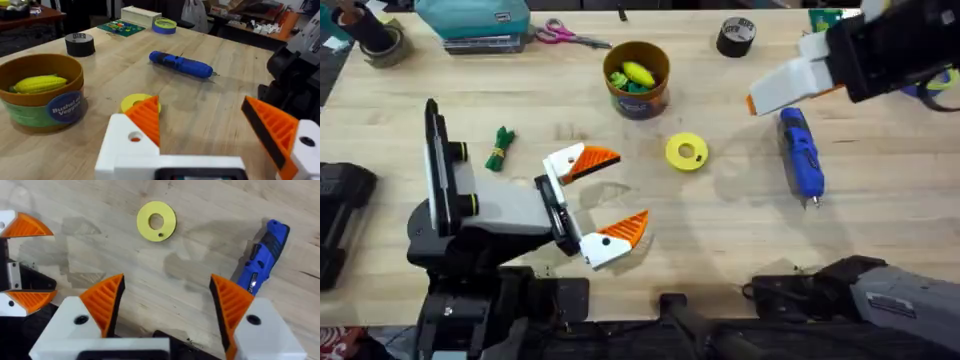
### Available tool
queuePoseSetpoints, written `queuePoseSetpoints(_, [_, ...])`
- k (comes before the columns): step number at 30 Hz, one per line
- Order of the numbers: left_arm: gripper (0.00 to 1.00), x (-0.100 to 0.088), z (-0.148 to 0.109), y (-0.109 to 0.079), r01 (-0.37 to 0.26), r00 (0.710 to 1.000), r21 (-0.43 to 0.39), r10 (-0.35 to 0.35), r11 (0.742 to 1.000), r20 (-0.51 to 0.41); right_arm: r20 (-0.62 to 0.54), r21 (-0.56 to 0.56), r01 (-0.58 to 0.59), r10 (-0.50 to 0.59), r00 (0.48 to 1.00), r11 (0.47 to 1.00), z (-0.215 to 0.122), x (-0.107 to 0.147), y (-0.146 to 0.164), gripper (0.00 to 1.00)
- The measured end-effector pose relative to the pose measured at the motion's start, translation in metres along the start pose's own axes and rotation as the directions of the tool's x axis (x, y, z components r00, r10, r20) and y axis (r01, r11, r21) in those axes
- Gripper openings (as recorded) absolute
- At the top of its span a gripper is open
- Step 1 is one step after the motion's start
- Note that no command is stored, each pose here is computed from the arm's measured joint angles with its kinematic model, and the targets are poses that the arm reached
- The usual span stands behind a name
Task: Pick up the gripper from the table and insert it into the empty holder that is missing its gripper. Then pick up a screw, insert it into the mounting hole, and use the screwdriver to tighten it. Finally, clean up the table by picking up the vegetable and placing it into the bucket.
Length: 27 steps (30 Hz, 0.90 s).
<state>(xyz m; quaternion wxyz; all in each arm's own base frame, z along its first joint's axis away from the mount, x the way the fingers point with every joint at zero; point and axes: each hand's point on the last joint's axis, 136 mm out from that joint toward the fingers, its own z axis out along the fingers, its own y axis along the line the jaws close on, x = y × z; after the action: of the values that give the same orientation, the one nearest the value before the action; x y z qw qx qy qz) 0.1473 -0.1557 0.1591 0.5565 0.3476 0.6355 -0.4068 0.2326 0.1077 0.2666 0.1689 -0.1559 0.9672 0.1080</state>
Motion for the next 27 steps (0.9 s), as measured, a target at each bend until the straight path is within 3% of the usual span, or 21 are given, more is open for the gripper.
queuePoseSetpoints(6, [0.986,0.0,0.0,0.0,0.0,1.0,0.0,0.0,1.0,0.0,-0.006,0.029,-0.048,0.048,0.999,0.998,0.004,0.002,-0.001,0.996])
queuePoseSetpoints(13, [0.986,0.0,0.0,0.0,0.0,1.0,0.001,0.0,1.0,0.0,-0.111,0.054,-0.09,0.096,0.989,0.994,0.039,0.028,-0.006,0.996])
queuePoseSetpoints(27, [0.986,0.0,0.0,0.0,0.0,1.0,0.001,0.0,1.0,0.0,-0.043,0.027,-0.057,0.058,0.997,0.998,0.116,0.037,-0.005,0.996])
